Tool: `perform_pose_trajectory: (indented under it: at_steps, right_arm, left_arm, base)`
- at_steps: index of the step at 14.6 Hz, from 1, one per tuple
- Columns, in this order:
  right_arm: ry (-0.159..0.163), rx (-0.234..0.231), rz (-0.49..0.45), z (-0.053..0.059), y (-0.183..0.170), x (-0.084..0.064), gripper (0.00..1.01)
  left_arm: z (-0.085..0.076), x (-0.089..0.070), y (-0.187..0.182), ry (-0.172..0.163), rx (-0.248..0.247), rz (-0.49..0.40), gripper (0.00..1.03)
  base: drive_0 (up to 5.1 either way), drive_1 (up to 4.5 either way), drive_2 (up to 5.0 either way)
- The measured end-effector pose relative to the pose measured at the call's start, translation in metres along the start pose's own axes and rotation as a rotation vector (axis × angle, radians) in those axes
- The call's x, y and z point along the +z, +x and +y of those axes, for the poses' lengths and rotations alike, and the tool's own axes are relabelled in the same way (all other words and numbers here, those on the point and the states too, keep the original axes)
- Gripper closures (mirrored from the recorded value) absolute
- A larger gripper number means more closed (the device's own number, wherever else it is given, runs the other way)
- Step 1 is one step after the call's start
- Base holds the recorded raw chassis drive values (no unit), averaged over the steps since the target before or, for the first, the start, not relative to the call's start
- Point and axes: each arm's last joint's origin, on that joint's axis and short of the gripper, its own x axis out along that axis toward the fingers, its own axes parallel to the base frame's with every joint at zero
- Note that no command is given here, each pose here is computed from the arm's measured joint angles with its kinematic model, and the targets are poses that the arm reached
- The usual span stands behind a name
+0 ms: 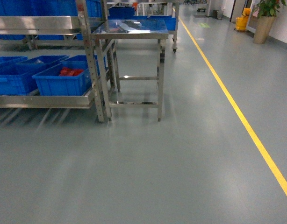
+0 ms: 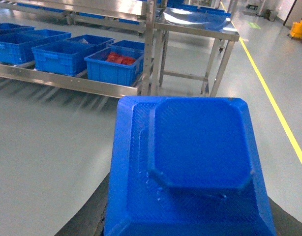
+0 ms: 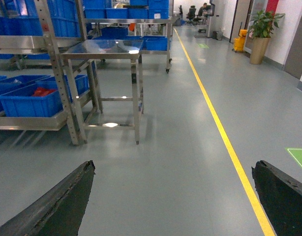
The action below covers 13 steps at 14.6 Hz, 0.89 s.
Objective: Pick blue part to blue bin on bottom shelf
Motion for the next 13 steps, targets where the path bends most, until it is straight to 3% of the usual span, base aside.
perform_pose_trajectory:
  at_steps: [13]
  right_arm:
    - [0.0,0.0,0.003,0.0,0.0,-0.0004,0.03]
  left_arm:
    - [0.0,0.0,0.0,0.0,0.0,0.0,0.6]
  base:
    - [0.0,4.23,-4.3]
